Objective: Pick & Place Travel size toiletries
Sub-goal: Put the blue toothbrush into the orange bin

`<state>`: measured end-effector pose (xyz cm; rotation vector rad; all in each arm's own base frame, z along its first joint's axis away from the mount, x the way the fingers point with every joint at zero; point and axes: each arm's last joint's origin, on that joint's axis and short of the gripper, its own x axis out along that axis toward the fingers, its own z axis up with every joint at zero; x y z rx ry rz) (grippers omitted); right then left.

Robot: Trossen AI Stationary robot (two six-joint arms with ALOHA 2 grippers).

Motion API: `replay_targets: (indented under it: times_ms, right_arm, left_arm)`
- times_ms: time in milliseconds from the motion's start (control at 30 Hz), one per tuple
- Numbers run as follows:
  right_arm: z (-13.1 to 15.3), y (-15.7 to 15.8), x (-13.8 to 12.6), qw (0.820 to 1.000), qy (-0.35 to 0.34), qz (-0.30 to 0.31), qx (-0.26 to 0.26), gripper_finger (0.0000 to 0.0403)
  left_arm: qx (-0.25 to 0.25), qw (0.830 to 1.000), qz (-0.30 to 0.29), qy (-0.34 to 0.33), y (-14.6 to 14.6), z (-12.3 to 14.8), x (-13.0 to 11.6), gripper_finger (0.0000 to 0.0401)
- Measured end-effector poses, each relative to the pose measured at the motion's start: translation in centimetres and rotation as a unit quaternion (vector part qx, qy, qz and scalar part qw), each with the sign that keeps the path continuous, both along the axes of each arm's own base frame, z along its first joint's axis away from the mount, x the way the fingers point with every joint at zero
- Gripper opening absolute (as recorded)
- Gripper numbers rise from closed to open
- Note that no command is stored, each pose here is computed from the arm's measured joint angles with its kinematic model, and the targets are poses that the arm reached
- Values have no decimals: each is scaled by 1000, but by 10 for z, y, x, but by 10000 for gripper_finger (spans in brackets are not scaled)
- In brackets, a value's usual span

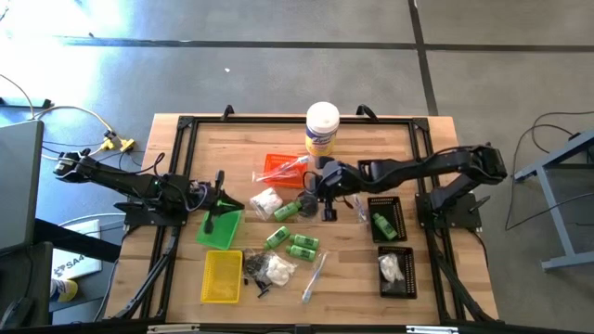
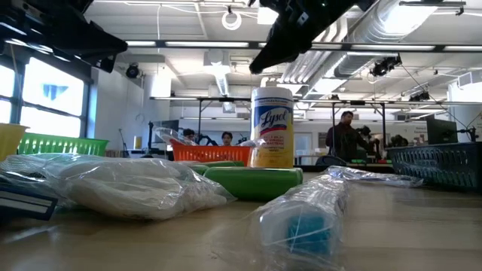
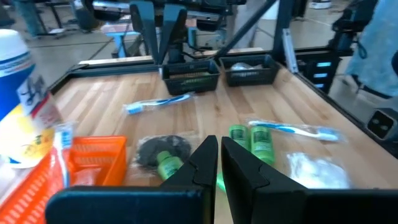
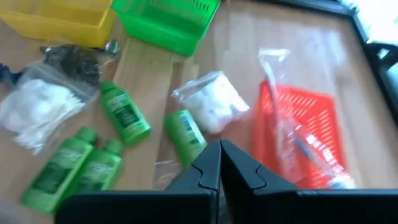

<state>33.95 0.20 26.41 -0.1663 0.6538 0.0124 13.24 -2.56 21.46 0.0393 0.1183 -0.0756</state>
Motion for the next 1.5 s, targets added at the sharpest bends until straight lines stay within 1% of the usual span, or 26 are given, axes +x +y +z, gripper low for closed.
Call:
replay_targets:
  times_ms: [100, 300, 1233, 1400, 1500]
  right_arm:
    - [3, -7, 2, 1000, -17, 1, -16, 2]
    - [4, -16, 3, 999, -25, -16, -12, 2]
    - [4, -12, 3, 1000, -25, -9, -11, 2]
    - [4, -12, 3, 1000, -24, -6, 9, 2]
    - [0, -13, 0, 999, -1, -31, 28, 2]
  left_arm:
    - [1, 1000, 10, 0, 1, 0, 0, 19]
    - [-6, 1000, 13, 0, 1, 0, 0, 19]
    - [-10, 1000, 14, 5, 1, -1, 0, 19]
    - [-9, 1000, 14, 6, 1, -1, 0, 19]
    - [-7, 1000, 14, 13, 1, -2, 0, 19]
